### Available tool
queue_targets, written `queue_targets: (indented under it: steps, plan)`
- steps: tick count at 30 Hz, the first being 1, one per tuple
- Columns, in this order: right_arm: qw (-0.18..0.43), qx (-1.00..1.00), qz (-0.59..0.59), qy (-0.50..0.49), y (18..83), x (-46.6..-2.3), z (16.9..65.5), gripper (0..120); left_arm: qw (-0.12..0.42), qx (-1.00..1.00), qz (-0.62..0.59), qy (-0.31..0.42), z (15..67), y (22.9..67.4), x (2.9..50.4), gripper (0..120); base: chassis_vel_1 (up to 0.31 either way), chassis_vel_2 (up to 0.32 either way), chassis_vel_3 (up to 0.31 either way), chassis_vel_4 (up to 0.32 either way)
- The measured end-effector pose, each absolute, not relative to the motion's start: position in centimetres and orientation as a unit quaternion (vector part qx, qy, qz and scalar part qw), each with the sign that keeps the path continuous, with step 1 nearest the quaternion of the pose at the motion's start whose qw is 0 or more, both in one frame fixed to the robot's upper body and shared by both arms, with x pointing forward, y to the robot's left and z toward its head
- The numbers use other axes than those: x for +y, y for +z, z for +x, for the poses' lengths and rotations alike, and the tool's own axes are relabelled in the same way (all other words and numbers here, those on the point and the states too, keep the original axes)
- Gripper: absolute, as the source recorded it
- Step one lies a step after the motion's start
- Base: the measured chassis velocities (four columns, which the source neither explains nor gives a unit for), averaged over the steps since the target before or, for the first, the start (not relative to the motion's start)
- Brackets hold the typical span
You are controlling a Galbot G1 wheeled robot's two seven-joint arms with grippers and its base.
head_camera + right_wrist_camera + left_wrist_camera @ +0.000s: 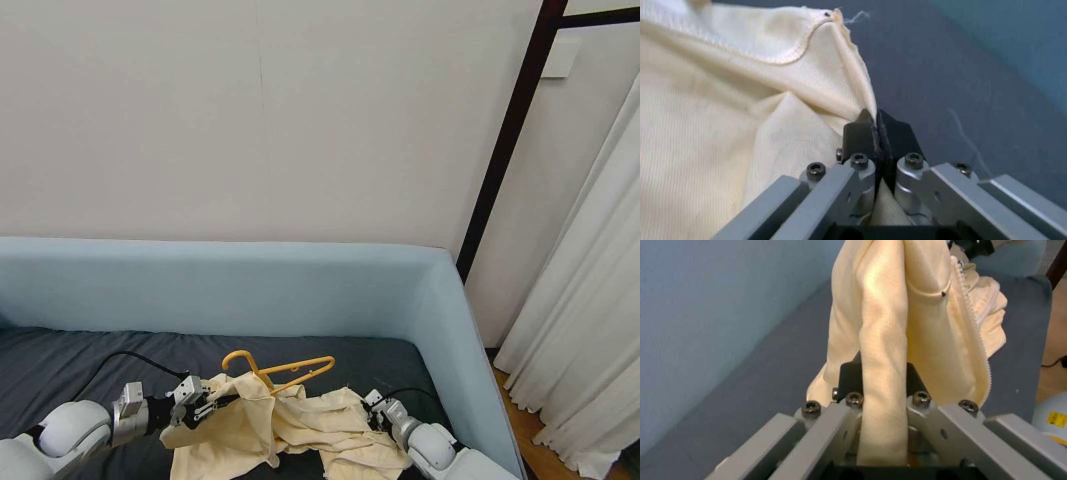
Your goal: Pick up the clothes from the sofa and hang them on the clothes hanger.
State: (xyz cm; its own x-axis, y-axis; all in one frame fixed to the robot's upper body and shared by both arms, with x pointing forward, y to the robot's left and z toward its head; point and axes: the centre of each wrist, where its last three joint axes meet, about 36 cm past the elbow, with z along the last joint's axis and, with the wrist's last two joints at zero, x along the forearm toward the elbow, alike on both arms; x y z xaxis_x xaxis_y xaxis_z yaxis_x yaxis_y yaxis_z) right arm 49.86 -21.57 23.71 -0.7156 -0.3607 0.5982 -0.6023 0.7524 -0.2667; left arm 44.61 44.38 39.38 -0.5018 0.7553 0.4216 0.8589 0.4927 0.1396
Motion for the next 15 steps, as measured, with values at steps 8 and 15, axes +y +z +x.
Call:
queue_targets:
  steps: [8,15]
  plan:
    - [0.233,-0.928,0.235,0.171,28.2,-22.5,50.9,0,0.139,-0.841,-0.488,-0.186,45.0,40.2,44.2,1,0.000,0.000,0.000,0.000]
    - [0.208,-0.947,0.212,0.123,34.7,-24.5,50.5,0,0.137,-0.825,-0.505,-0.213,45.4,40.6,44.0,1,0.000,0.000,0.000,0.000]
